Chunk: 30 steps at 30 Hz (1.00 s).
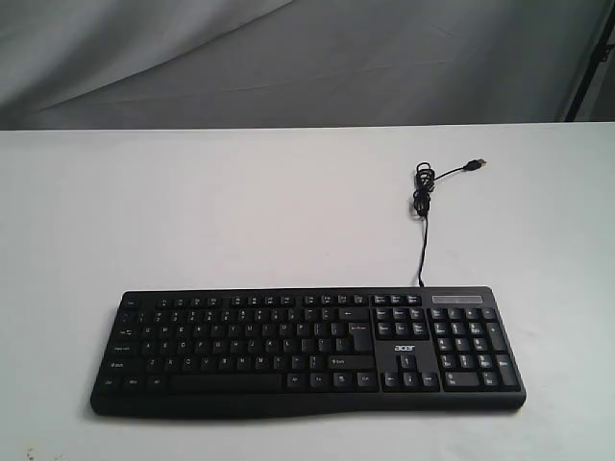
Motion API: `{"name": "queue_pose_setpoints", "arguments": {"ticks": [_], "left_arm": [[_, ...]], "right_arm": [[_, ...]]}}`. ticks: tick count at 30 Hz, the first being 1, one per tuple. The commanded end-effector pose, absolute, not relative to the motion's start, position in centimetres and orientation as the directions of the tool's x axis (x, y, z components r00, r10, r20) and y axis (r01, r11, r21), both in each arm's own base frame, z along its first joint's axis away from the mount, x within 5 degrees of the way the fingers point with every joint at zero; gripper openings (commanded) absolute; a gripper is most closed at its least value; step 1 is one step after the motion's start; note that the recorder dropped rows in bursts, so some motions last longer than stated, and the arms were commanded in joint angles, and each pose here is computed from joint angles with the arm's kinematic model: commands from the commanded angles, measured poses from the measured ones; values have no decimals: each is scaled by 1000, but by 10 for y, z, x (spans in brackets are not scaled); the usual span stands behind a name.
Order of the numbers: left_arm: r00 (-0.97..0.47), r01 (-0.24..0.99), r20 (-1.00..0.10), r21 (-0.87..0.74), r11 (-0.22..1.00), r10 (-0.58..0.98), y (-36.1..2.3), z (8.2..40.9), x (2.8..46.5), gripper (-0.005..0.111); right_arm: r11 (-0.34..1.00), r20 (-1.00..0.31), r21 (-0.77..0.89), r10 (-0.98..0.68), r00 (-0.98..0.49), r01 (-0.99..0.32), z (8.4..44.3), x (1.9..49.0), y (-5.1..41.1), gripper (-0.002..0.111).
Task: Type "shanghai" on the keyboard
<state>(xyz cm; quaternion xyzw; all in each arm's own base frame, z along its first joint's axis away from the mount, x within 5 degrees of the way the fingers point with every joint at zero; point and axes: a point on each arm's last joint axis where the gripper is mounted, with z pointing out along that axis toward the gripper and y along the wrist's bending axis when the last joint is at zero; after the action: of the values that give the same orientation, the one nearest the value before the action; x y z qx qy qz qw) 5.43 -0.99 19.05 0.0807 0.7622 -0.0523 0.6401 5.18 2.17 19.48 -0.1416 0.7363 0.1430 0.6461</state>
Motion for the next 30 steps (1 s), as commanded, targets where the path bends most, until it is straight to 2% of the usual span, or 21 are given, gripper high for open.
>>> {"name": "queue_pose_setpoints", "arguments": {"ticks": [1, 18, 24, 28, 30], "left_arm": [[-164, 194, -985, 22, 981, 54, -10, 190, 54, 0], [-164, 194, -985, 22, 981, 54, -10, 190, 54, 0], [-164, 194, -985, 22, 981, 54, -10, 190, 54, 0], [-164, 194, -985, 22, 981, 54, -10, 190, 54, 0], [-164, 194, -985, 22, 981, 54, -10, 190, 54, 0]], "right_arm": [[922, -993, 15, -32, -116, -386, 194, 52, 21, 0], [922, -993, 15, -32, -116, -386, 194, 52, 21, 0], [917, -990, 78, 27, -137, -391, 196, 51, 22, 0], [917, -998, 47, 28, -54, -396, 233, 49, 21, 0], [916, -996, 61, 32, -78, -397, 250, 55, 24, 0]]}}
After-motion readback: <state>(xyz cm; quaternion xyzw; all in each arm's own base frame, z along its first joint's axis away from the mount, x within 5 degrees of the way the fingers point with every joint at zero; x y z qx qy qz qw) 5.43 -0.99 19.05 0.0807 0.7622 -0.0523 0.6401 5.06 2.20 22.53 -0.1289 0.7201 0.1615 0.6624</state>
